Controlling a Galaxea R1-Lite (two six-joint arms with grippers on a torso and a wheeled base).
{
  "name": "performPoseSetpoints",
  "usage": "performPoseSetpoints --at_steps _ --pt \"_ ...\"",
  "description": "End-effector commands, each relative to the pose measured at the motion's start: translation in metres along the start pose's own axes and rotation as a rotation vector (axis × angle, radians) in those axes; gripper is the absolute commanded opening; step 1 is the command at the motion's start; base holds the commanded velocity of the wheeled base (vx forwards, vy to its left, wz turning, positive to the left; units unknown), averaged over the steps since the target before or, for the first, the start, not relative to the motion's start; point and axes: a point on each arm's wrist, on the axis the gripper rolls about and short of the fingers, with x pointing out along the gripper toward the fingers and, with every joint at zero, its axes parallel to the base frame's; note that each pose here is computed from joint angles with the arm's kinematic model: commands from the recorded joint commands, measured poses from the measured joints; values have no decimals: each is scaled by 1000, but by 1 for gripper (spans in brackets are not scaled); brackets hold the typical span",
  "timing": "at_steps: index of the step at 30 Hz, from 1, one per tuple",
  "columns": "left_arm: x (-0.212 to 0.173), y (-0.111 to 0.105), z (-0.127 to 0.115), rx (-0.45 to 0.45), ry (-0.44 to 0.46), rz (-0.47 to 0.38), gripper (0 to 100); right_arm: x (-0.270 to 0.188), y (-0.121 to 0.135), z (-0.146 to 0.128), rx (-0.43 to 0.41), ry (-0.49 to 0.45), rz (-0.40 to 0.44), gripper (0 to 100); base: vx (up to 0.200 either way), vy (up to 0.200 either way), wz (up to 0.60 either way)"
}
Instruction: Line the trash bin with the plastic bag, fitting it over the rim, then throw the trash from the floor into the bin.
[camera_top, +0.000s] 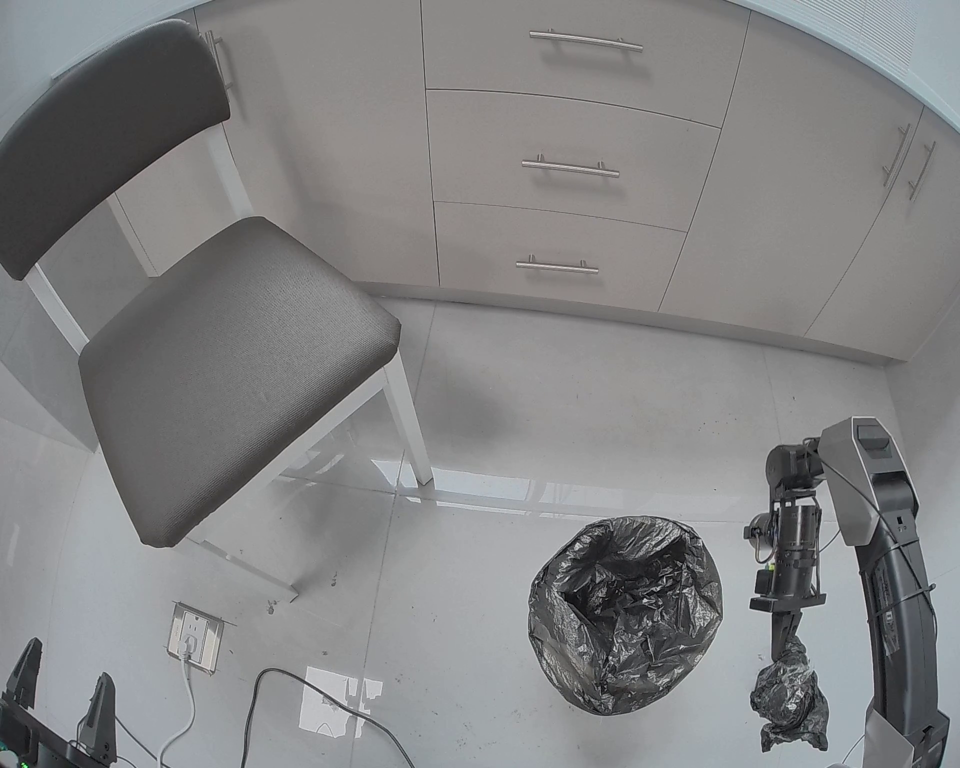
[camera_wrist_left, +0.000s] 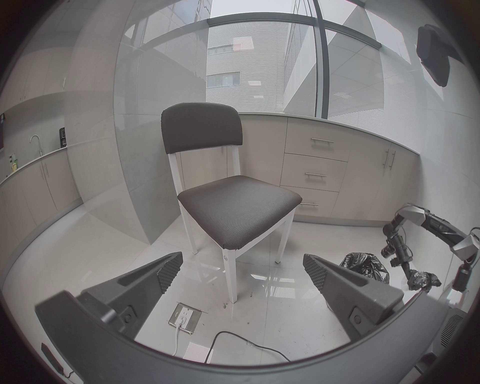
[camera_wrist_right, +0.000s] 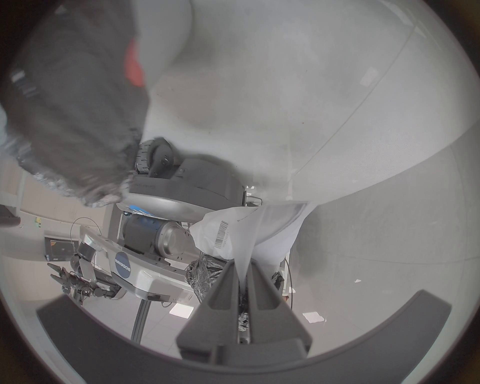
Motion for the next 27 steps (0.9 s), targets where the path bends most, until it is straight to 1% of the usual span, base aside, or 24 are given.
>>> performPoseSetpoints --at_steps 1,3,4,6,10,12,13,14,15,18,19,20,22,24,26,27 --pt "0 0 -5 0 2 0 100 -53 31 -45 -2 -167 -48 0 0 0 0" --pt "0 0 -5 0 2 3 100 -61 41 -54 -5 -197 -61 0 0 0 0" --pt "0 0 -5 0 2 3 100 -61 41 -54 -5 -197 -61 0 0 0 0" --pt "0 0 -5 -2 2 3 100 -71 65 -67 9 -250 -93 0 0 0 0" --pt "0 0 -5 0 2 3 100 -79 97 -80 48 -327 -132 0 0 0 0" --pt "0 0 -5 -2 2 5 100 -81 114 -85 55 -368 -155 0 0 0 0" --pt "0 0 -5 -2 2 5 100 -82 121 -87 54 -388 -166 0 0 0 0" --pt "0 0 -5 -2 2 5 100 -82 121 -87 54 -388 -166 0 0 0 0" --pt "0 0 -5 -2 2 5 100 -83 135 -89 46 -436 -209 0 0 0 0" --pt "0 0 -5 -2 2 7 100 -81 158 -86 38 -537 -293 0 0 0 0" --pt "0 0 -5 -2 2 7 100 -81 164 -86 36 -568 -304 0 0 0 0" --pt "0 0 -4 -2 0 8 100 -82 165 -86 35 -575 -307 0 0 0 0" --pt "0 0 -5 -2 2 10 100 -82 186 -82 31 -695 -322 0 0 0 0" --pt "0 0 -5 0 0 10 100 -85 197 -82 18 -772 -331 0 0 0 0" --pt "0 0 -5 -2 0 10 100 -86 205 -84 5 -814 -338 0 0 0 0" --pt "0 0 -5 -2 0 10 100 -86 205 -84 5 -814 -338 0 0 0 0"
